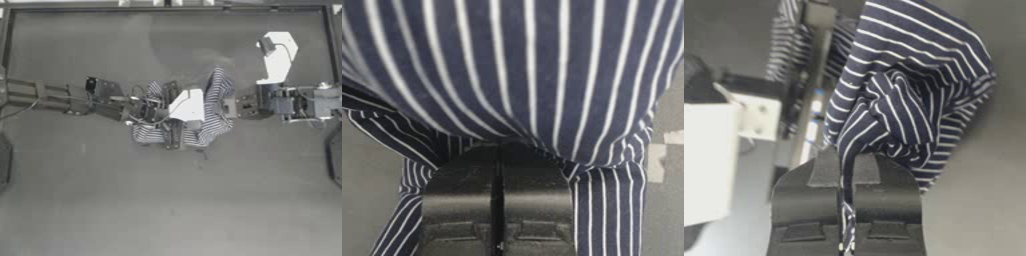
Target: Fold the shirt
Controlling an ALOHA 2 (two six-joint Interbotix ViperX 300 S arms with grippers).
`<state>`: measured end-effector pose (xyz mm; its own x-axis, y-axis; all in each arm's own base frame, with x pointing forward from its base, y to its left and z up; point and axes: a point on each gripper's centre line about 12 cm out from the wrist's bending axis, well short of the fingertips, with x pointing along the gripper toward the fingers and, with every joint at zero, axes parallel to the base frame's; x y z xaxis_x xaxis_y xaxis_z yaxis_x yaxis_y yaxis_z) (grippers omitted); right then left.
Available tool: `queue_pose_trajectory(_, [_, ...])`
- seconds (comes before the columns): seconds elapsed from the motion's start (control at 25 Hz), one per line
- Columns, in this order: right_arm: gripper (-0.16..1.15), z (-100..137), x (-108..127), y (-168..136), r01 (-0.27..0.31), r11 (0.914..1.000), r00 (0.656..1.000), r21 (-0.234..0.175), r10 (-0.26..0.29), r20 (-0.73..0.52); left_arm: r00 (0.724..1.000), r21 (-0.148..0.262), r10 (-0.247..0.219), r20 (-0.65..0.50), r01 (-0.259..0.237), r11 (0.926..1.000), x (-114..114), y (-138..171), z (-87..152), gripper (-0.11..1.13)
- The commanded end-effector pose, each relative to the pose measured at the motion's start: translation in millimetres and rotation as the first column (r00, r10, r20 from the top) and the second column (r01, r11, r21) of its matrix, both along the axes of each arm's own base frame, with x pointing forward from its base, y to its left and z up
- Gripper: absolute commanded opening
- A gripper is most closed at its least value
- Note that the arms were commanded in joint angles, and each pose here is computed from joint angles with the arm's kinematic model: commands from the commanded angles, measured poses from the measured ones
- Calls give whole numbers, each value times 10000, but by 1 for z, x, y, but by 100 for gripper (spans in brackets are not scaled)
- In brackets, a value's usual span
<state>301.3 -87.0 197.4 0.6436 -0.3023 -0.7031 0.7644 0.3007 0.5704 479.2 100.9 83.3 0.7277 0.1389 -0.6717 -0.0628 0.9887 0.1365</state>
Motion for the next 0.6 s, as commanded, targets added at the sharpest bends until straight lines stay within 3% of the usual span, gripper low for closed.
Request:
queue_pose_trajectory(0.04, [5,7,-6,1,24,10000,9999,8,-24,-101,9974,200,-34,719,19,9998,4,0,37,2])
queue_pose_trajectory(0.6, [5,2,-17,5,-273,9996,9956,72,278,-895,9868,645,190,1609,-298,9975,-20,9,103,2])
